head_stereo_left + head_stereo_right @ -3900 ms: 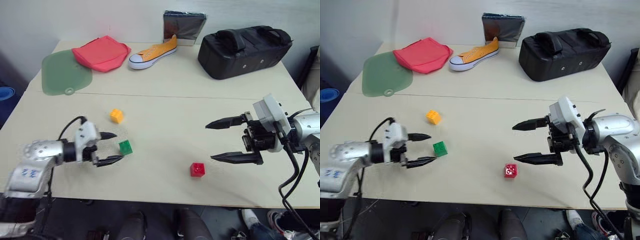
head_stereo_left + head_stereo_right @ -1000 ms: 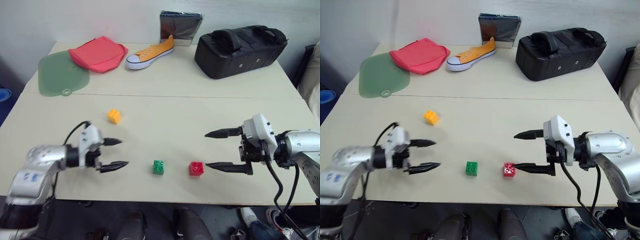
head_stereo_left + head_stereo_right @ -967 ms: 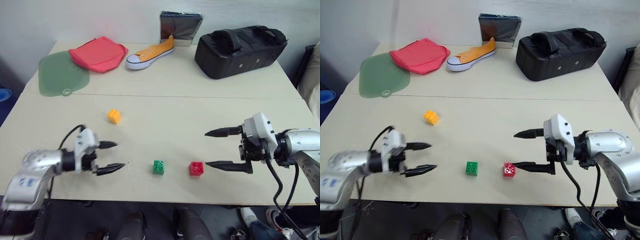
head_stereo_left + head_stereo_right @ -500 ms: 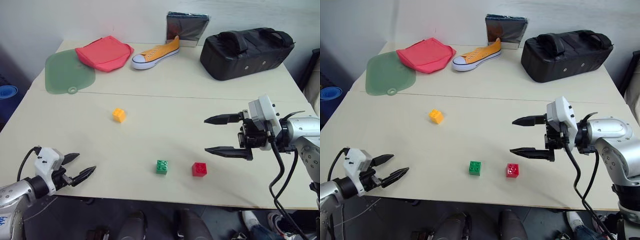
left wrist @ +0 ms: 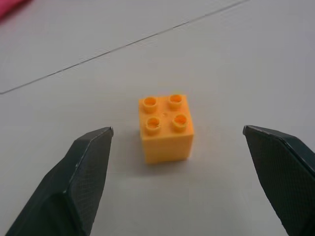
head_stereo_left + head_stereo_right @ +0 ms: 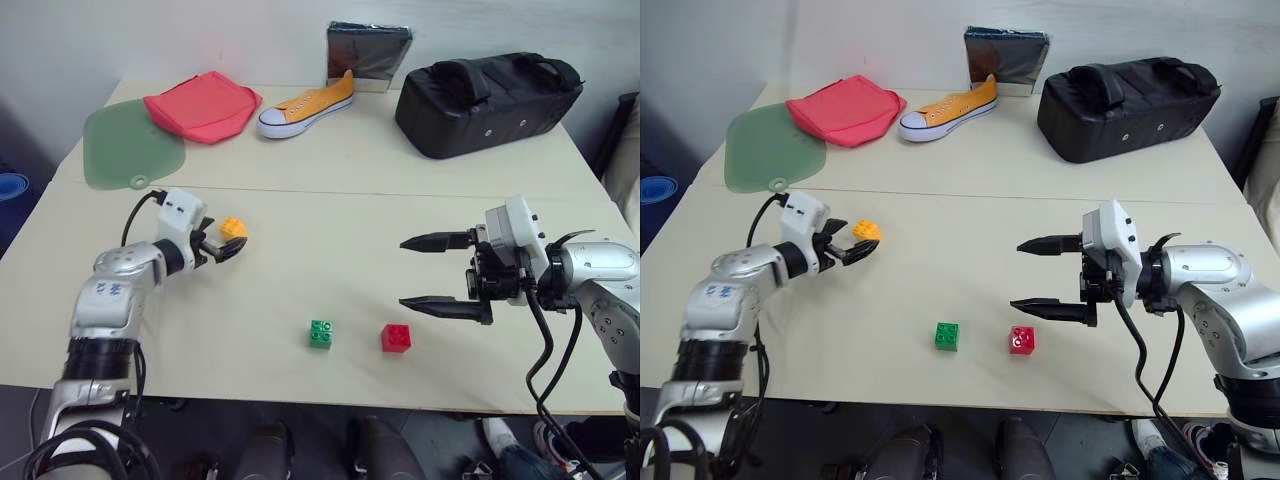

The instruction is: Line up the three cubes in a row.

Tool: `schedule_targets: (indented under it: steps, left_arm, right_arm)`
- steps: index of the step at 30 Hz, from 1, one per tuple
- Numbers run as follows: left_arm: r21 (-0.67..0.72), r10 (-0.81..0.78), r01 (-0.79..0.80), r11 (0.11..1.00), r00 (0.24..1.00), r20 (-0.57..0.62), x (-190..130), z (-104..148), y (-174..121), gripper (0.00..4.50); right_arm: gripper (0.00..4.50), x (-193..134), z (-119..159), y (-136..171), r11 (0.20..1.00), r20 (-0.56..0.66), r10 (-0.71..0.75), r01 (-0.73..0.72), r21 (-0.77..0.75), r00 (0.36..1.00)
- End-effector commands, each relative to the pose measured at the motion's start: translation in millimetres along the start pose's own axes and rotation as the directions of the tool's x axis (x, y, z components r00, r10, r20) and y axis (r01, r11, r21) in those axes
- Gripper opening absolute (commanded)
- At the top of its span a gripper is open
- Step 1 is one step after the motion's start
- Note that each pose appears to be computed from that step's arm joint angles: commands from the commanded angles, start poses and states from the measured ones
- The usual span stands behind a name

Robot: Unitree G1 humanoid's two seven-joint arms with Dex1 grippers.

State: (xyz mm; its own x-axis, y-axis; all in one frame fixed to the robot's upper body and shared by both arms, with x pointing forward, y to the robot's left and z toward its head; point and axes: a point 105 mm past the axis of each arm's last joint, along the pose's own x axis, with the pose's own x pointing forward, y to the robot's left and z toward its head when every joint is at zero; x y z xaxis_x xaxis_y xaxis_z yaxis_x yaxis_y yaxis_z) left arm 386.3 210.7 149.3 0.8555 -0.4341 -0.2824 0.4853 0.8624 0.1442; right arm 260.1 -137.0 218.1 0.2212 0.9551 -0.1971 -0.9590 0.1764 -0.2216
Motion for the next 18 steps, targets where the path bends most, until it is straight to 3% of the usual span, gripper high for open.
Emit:
schedule_targets:
  steps: [1, 8, 12, 18]
  left_arm:
    - [0.039, 0.034, -0.033, 0.999, 0.999, -0.022, 16, 5, 6, 4.46]
    - [0.022, 0.028, -0.028, 0.999, 1.000, -0.010, 38, 11, 4, 4.46]
    - [0.005, 0.036, -0.036, 0.999, 0.999, -0.020, 39, 8, 9, 3.67]
    - [0.010, 0.031, -0.030, 0.999, 0.998, -0.050, 38, 2, 10, 1.87]
  right_arm:
    - [4.50, -1, 10, 1, 0.999, 0.018, -0.008, 0.009, -0.040, 1.000]
    - [4.50, -1, 9, 2, 0.999, 0.021, -0.020, 0.021, -0.038, 1.000]
    - [4.50, -2, 8, 3, 0.999, 0.016, -0.027, 0.028, -0.038, 1.000]
    - [4.50, -3, 8, 3, 0.999, 0.015, -0.035, 0.035, -0.036, 0.999]
